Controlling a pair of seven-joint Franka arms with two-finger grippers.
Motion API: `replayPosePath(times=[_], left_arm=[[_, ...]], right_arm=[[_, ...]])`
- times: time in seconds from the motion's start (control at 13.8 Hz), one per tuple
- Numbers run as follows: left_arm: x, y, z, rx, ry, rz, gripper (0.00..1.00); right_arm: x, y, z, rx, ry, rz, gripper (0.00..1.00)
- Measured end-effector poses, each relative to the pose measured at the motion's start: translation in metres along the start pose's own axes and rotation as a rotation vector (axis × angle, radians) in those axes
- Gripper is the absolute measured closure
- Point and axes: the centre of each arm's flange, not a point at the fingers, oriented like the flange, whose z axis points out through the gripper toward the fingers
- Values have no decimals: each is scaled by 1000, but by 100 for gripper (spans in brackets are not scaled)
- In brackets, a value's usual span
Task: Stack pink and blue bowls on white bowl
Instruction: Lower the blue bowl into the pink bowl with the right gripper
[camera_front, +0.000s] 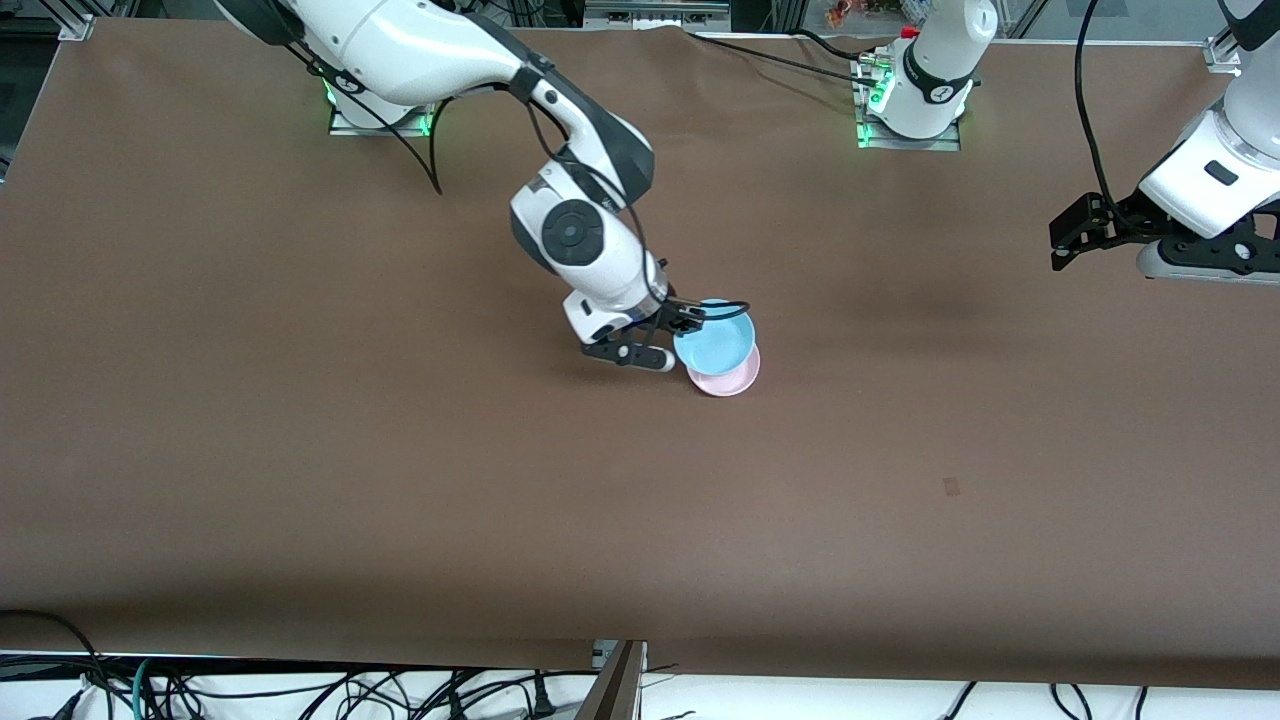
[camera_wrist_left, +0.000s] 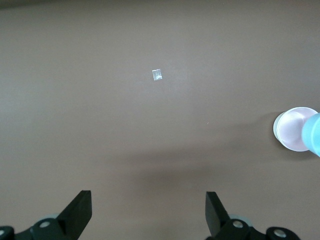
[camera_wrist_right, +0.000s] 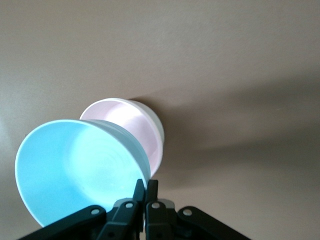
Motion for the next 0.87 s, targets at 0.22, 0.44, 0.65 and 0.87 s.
replayPosePath(times=[0.22, 0.44, 0.65, 0.87], left_arm=[[0, 0, 0, 0, 0, 0, 0], [0, 2, 0, 0, 1, 4, 0], [0, 3, 0, 0, 1, 5, 0], [0, 3, 0, 0, 1, 5, 0]], right_arm=[[-11, -4, 26, -28, 25, -13, 98], [-16, -3, 43, -59, 45, -28, 98], [-16, -2, 48, -57, 53, -30, 98], [-12, -5, 43, -45, 64, -28, 98]])
